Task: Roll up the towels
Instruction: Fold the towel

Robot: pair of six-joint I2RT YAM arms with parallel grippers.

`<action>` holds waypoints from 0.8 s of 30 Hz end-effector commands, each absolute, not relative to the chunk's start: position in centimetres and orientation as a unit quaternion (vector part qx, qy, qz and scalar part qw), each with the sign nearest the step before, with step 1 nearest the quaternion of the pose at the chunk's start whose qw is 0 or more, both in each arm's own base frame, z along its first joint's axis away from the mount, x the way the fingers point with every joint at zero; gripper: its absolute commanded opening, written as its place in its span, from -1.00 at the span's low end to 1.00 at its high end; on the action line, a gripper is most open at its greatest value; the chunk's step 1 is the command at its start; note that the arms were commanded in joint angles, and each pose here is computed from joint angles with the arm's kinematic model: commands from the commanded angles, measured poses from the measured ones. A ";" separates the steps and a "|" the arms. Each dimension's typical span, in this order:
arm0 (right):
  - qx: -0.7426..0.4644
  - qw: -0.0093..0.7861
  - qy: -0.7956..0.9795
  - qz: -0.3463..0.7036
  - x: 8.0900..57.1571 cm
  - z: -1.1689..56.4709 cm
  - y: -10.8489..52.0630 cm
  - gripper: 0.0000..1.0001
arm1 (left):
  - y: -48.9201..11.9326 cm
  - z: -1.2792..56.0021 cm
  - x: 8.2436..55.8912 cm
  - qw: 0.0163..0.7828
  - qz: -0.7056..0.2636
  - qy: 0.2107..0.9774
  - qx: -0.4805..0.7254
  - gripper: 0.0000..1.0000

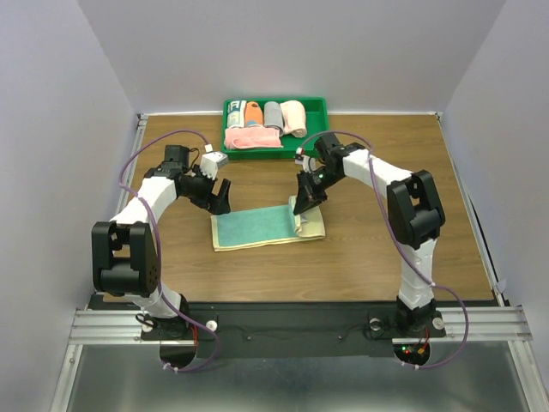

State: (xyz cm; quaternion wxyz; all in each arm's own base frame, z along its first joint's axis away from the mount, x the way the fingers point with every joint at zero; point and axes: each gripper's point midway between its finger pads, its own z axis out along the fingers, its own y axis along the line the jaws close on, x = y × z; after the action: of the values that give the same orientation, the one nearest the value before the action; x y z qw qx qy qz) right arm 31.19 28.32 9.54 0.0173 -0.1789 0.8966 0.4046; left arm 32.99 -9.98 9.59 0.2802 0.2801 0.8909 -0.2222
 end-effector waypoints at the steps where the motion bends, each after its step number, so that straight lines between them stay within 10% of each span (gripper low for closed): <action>1: -0.194 0.020 0.888 0.417 31.6 9.4 30.9 -0.99 | -10.0 11.8 33.6 0.310 -0.225 0.879 0.282 0.97; 24: -0.192 0.016 0.887 0.419 32.4 7.8 33.3 -0.99 | -9.4 11.2 33.3 0.306 -0.223 0.882 0.280 0.97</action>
State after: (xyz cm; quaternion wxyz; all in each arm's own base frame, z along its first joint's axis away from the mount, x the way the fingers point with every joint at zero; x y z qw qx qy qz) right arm 31.51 31.82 6.73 -0.0059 -0.1787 0.8964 0.4055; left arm 33.20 -9.28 9.61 0.2830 0.2710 0.8934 -0.2199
